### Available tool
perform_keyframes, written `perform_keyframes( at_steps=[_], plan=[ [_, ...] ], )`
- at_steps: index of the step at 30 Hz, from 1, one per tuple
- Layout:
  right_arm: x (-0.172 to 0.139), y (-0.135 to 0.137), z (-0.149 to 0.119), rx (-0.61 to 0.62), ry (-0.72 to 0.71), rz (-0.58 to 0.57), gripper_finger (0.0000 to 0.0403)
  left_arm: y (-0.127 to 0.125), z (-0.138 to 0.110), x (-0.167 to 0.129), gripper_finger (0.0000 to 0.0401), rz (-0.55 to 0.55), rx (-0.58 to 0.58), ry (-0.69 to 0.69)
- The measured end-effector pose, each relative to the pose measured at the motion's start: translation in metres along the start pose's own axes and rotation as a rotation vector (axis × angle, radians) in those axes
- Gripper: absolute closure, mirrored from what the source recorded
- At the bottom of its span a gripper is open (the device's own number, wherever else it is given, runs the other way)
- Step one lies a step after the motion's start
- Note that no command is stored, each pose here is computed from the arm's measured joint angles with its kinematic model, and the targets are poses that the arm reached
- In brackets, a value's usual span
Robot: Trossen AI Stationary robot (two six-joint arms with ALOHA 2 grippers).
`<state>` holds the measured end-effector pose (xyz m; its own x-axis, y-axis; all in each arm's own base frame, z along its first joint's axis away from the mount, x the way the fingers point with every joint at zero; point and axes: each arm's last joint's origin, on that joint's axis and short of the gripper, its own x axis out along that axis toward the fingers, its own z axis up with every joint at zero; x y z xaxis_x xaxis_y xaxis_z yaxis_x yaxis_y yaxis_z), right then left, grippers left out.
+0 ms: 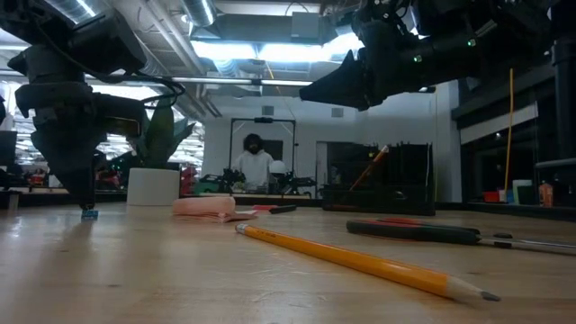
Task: Pick and place office supplies into organizer
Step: Put the blue binder clip into the black desk organizer
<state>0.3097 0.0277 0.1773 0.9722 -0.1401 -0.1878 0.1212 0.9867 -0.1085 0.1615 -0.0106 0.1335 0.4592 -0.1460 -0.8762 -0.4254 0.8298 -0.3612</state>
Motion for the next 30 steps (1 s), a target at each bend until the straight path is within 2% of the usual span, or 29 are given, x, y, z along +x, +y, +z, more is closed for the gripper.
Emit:
perform_keyframes(
  at_steps=[6,19,30],
  plan=[
    [0.0,0.0,0.0,0.0,0.0,0.0,0.0399,0.0,0.0,0.0,0.0281,0.0,0.0,0.0],
    [0.0,0.0,0.0,0.001,0.0,0.0,0.0399,0.0,0.0,0.0,0.0344,0.001,0.0,0.0],
    [0.0,0.0,0.0,0.001,0.0,0.0,0.0399,-0.0002,0.0003,-0.0001,0.0328,-0.001,0.0,-0.003]
  ],
)
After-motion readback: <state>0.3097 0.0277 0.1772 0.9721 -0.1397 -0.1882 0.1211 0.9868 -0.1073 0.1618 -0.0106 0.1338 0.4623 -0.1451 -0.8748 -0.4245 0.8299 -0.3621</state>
